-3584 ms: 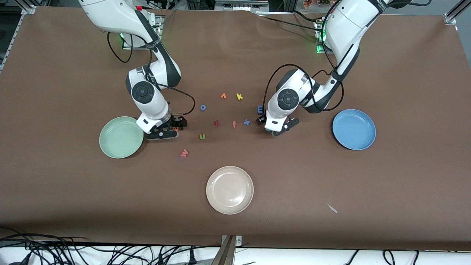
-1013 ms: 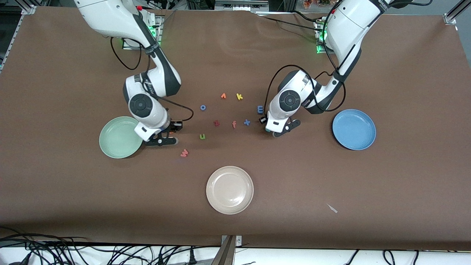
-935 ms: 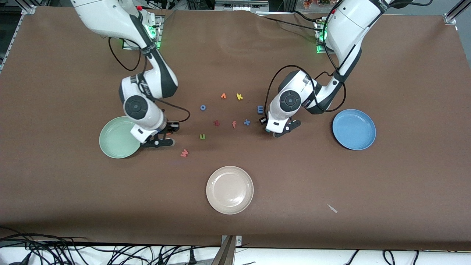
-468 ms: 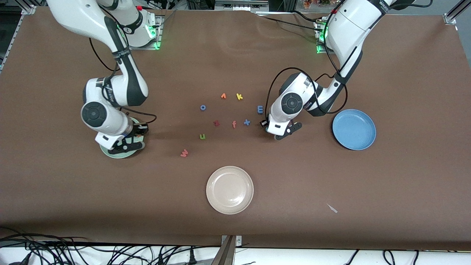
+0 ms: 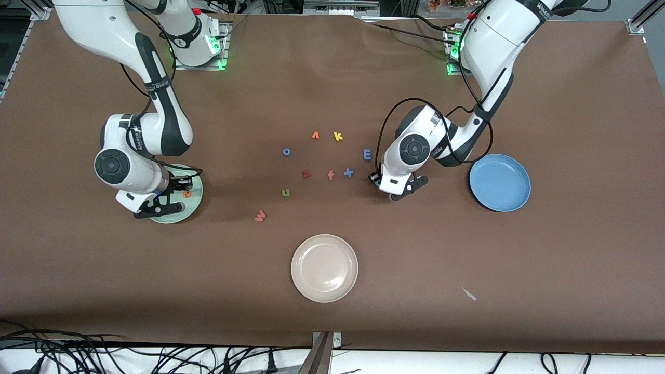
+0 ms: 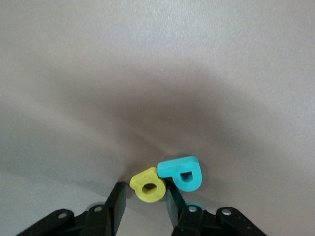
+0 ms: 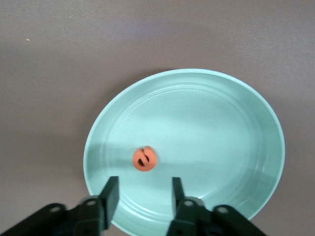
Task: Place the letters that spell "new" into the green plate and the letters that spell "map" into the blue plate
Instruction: 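Drop the orange e on the green plate with the right gripper, then grasp the m with the right gripper while the left gripper carries the o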
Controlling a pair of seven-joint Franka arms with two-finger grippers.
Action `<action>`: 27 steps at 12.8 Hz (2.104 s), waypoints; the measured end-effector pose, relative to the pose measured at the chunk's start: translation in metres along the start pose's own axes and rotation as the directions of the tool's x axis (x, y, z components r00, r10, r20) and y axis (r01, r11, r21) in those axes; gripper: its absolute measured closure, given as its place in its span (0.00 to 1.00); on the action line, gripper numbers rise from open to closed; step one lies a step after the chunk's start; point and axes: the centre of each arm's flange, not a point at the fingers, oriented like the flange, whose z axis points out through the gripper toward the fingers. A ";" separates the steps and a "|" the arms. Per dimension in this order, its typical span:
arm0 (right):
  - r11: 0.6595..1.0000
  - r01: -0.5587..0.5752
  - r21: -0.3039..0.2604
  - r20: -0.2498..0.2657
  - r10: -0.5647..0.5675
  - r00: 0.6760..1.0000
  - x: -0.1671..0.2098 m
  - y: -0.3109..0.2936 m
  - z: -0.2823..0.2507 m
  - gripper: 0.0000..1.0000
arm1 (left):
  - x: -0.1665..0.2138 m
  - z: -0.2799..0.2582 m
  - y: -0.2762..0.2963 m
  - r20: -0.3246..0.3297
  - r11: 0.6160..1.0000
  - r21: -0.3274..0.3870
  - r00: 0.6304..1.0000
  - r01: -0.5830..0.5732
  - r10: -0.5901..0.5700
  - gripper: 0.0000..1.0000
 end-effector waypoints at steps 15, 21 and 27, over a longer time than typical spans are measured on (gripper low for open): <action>0.815 -0.547 0.193 0.010 0.556 0.831 0.064 -0.173 -0.014 0.00 | 0.010 -0.005 -0.003 -0.006 1.000 0.007 1.000 -0.021 0.021 0.69; 0.789 -0.584 0.191 0.004 0.594 0.804 0.088 -0.206 0.008 0.00 | 0.080 -0.107 -0.054 0.052 0.987 0.110 0.992 -0.120 0.115 0.69; 0.791 -0.583 0.186 -0.003 0.594 0.804 0.097 -0.207 0.023 0.11 | 0.188 -0.148 -0.211 0.195 0.939 0.071 0.927 -0.338 0.319 0.69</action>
